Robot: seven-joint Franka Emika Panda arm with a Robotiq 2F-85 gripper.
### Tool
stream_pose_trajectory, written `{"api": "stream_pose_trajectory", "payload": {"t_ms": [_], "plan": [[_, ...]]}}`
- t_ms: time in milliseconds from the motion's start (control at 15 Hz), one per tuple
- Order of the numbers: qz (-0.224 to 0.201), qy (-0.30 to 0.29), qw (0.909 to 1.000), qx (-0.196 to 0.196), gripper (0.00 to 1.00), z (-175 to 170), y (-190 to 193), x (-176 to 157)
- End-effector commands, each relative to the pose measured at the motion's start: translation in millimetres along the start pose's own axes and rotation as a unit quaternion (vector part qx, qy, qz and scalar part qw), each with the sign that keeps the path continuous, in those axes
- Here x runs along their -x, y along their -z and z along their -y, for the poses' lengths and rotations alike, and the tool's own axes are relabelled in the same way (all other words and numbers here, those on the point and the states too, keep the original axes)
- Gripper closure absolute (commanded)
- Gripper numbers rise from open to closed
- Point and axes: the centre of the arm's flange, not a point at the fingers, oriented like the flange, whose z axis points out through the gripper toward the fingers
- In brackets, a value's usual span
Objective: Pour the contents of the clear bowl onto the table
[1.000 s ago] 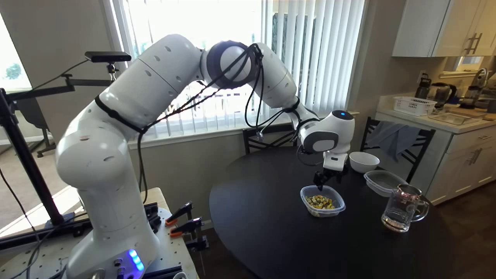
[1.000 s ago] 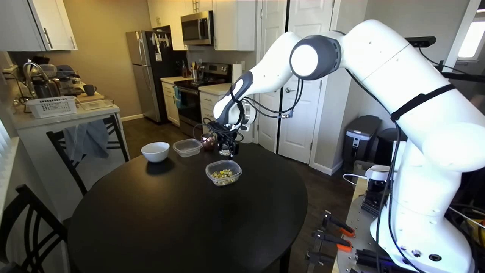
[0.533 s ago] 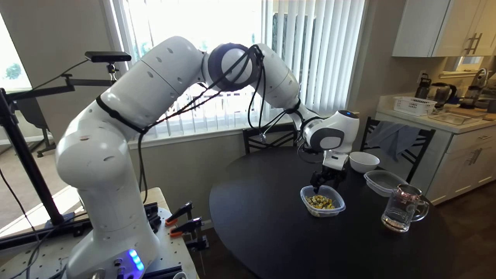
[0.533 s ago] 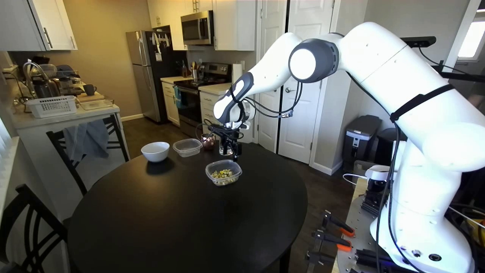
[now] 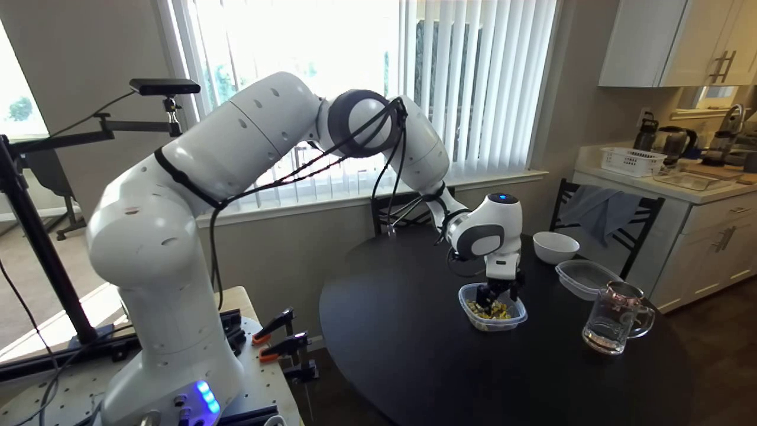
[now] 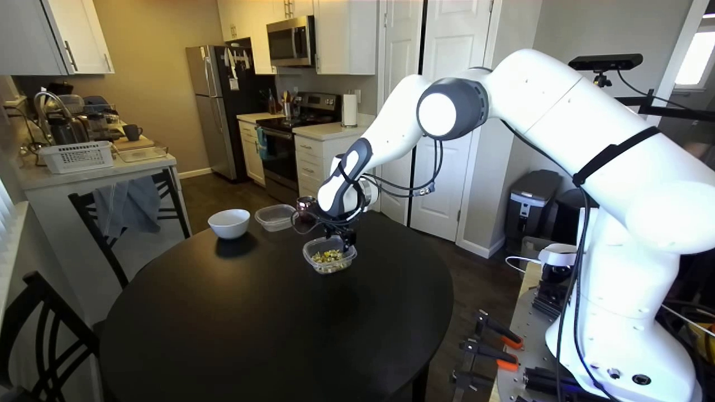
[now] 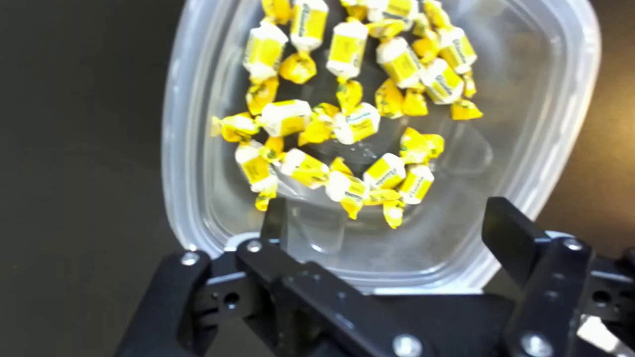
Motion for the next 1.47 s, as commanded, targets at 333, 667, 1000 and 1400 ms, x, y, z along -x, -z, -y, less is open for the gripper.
{"api": "stream_pose_trajectory", "payload": {"t_ms": [333,667,1000,1400], "plan": [[-0.004,0.028,0.9994,0.019,0.00,-17.4,-6.4,25.7],[-0.005,0.029,0.9994,0.018,0.00,-16.4,-4.6,25.1],[0.028,0.021,0.9986,0.041,0.00,-24.1,21.6,33.6],[0.025,0.027,0.9972,0.066,0.00,-38.0,45.6,39.8]]}}
